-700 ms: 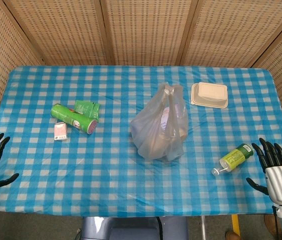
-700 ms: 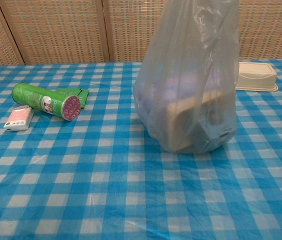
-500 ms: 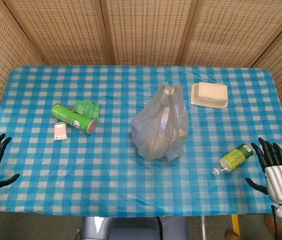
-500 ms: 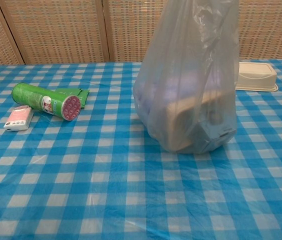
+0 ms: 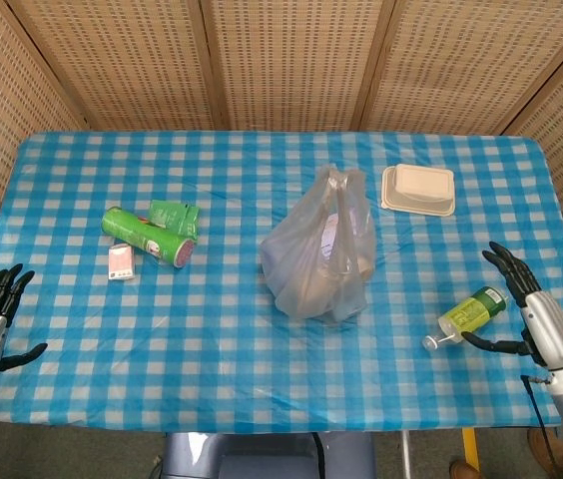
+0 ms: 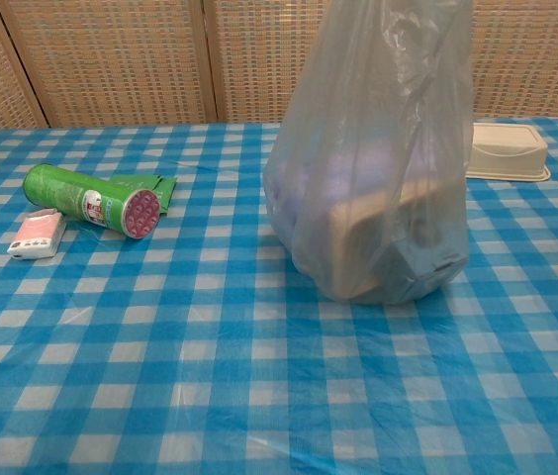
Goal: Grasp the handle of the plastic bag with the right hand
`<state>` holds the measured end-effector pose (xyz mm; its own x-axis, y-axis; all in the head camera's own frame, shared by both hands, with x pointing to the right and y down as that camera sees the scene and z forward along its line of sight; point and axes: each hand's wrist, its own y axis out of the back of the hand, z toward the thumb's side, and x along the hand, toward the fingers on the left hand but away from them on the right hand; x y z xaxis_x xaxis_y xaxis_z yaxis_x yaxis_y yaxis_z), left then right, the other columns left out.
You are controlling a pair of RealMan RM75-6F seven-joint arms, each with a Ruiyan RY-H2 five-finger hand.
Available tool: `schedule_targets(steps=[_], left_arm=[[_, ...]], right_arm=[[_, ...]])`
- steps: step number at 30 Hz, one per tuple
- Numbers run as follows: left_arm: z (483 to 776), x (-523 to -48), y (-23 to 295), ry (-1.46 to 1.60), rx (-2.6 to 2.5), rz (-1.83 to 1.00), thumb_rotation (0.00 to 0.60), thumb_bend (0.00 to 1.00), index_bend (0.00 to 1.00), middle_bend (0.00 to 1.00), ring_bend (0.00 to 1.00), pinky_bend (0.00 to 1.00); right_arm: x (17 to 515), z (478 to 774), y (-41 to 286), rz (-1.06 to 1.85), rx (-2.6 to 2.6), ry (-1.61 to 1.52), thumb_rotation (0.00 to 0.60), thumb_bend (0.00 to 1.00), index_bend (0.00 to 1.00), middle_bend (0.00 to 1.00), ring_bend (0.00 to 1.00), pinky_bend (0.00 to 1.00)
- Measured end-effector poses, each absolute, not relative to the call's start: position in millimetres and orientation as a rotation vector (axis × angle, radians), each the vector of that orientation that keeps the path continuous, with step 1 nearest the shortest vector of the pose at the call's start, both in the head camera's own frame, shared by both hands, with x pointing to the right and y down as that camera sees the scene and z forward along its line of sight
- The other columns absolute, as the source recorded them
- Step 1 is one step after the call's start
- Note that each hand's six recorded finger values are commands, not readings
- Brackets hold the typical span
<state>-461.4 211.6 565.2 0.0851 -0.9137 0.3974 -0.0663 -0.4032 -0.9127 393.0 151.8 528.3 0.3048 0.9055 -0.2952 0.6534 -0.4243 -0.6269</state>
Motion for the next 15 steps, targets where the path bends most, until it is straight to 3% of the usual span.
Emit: schedule_targets(steps=[7,15], left_arm=[[567,-467,207,1.017,-1.595,-1.429,0.6,0.0,0.0,0.0,0.0,0.0],[567,-474,201,1.043,-1.581,-1.449,0.6,0.0,0.0,0.0,0.0,0.0]], right_arm=[[355,515,84,0.719,-2.528,-1.385,0.6,0.0,0.07,0.05,0.0,0.0],[297,511,38,0.731,-2.768,-1.299,0.6,0.0,0.11,0.12,0.0,0.04]])
